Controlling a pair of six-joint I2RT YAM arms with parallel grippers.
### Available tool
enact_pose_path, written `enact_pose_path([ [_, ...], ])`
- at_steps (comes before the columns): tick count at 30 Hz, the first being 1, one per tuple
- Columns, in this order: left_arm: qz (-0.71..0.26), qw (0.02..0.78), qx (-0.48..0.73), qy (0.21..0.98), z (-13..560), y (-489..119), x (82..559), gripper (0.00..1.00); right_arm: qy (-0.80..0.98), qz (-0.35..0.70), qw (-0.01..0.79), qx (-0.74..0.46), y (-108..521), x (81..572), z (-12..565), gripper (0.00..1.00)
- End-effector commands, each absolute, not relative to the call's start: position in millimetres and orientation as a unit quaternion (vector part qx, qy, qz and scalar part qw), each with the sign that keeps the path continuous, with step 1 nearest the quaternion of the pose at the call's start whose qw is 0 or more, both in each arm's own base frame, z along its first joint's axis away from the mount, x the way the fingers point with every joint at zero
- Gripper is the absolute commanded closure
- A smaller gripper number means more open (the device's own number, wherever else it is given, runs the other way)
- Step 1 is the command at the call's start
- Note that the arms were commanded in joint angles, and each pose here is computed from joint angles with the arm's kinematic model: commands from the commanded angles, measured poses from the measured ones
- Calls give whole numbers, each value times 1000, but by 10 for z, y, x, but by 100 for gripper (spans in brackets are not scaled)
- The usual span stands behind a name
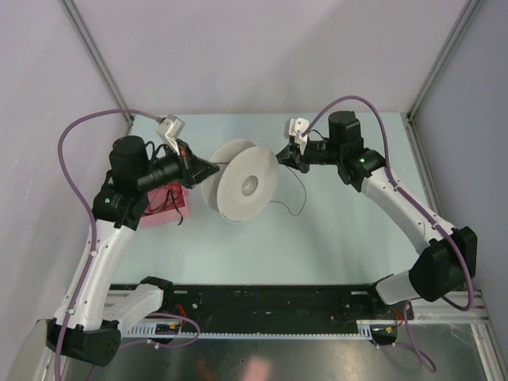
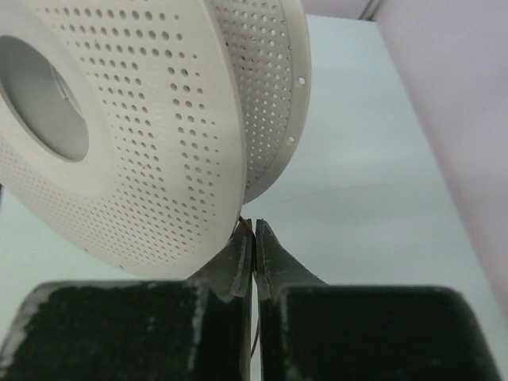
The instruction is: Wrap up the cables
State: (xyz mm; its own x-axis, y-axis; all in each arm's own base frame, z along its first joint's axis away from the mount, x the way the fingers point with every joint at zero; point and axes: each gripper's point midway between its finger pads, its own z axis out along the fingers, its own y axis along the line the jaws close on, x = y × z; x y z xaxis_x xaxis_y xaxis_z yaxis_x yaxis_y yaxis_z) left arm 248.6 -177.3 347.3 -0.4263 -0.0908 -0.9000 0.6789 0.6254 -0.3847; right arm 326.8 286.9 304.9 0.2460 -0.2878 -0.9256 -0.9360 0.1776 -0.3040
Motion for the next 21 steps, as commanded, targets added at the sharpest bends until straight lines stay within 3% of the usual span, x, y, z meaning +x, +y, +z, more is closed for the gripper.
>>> enact_pose_path([
  [1, -414, 582, 168, 680, 4383, -1674, 2402, 100, 678, 289, 474, -482, 2482, 3447, 2405, 98],
  [6, -395, 591, 139, 689, 4351, -1599, 2568, 100, 694, 317, 462, -452, 2492, 3383, 2333, 95],
  [13, -376, 556, 171, 721, 3748, -1638, 2653, 100, 707, 312, 445, -453, 2400, 3337, 2187, 99],
  [18, -376, 534, 193, 732, 3457, -1680, 2624, 100, 712, 307, 425, -467, 2376, 3276, 2042, 89],
  [21, -378, 540, 180, 731, 3533, -1667, 2666, 100, 719, 308, 413, -467, 2359, 3261, 1945, 76],
])
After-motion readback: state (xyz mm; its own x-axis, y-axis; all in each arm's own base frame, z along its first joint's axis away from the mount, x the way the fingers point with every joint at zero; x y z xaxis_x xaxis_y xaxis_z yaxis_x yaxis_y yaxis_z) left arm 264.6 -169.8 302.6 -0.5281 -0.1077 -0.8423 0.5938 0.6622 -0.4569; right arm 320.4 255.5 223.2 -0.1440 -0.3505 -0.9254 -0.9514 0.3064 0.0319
